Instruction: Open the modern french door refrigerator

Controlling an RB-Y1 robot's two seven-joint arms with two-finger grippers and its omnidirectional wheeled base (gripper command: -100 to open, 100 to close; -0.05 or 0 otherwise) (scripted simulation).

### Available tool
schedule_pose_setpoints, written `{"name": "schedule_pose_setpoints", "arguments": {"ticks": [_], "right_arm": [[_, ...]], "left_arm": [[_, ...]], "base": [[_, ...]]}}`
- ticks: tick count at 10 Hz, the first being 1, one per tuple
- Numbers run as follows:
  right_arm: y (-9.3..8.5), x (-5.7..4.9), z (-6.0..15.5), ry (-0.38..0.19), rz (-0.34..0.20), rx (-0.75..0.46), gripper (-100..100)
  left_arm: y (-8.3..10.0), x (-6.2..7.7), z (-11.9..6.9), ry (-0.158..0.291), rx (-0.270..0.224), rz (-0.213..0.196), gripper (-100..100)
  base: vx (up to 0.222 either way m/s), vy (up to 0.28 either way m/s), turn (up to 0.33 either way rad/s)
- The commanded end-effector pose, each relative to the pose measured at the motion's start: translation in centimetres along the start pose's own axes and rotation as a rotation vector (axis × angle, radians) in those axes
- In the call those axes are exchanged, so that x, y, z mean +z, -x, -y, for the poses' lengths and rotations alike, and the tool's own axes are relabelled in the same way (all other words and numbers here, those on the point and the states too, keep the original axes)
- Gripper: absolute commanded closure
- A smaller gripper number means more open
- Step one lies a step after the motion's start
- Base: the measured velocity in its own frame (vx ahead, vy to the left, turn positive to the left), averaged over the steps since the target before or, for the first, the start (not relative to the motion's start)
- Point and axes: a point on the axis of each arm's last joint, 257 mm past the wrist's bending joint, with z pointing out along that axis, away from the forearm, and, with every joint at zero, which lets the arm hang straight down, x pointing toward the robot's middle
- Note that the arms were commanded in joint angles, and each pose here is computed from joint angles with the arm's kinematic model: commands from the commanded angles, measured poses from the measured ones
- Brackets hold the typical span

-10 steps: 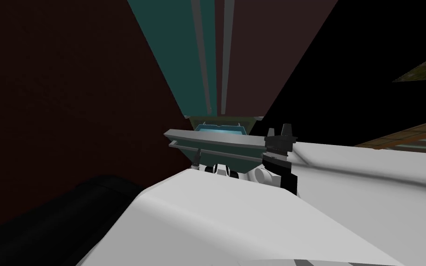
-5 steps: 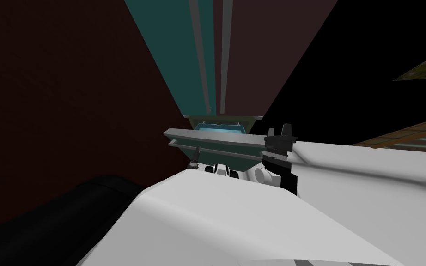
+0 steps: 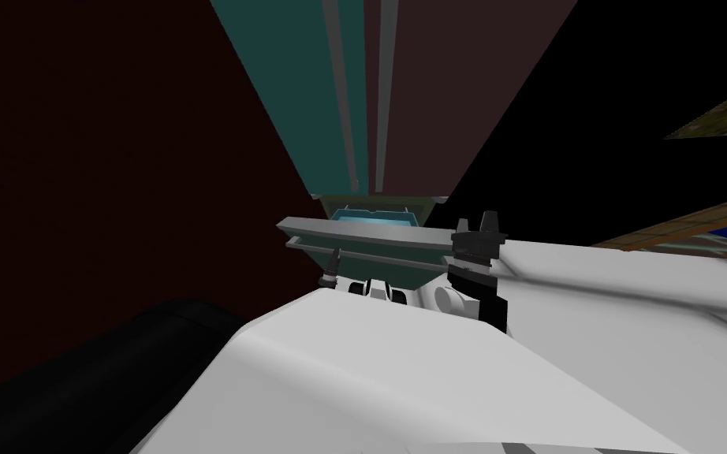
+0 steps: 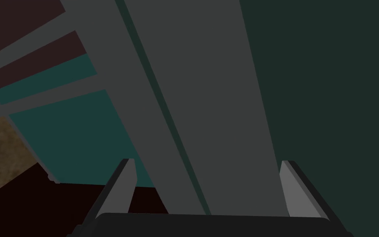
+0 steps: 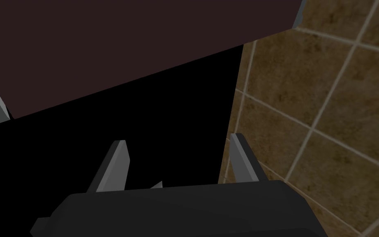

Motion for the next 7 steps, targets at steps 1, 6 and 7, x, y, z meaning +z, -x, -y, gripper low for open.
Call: {"name": "schedule_pose_setpoints", "arguments": {"ticks": [1, 6, 7], "right_arm": [[0.0, 0.0, 0.0, 0.000, 0.000, 0.000, 0], [0.0, 0.0, 0.0, 0.000, 0.000, 0.000, 0], [0.0, 0.0, 0.0, 0.000, 0.000, 0.000, 0]], "left_arm": [[0.2, 0.0, 0.2, 0.006, -0.001, 0.000, -100], [0.0, -0.6, -0.9, 0.042, -0.003, -0.004, 0], [0.0, -0.6, -0.9, 0.044, -0.003, -0.004, 0]], "base": [[0.000, 0.000, 0.000], [0.000, 0.000, 0.000], [0.000, 0.000, 0.000]]}}
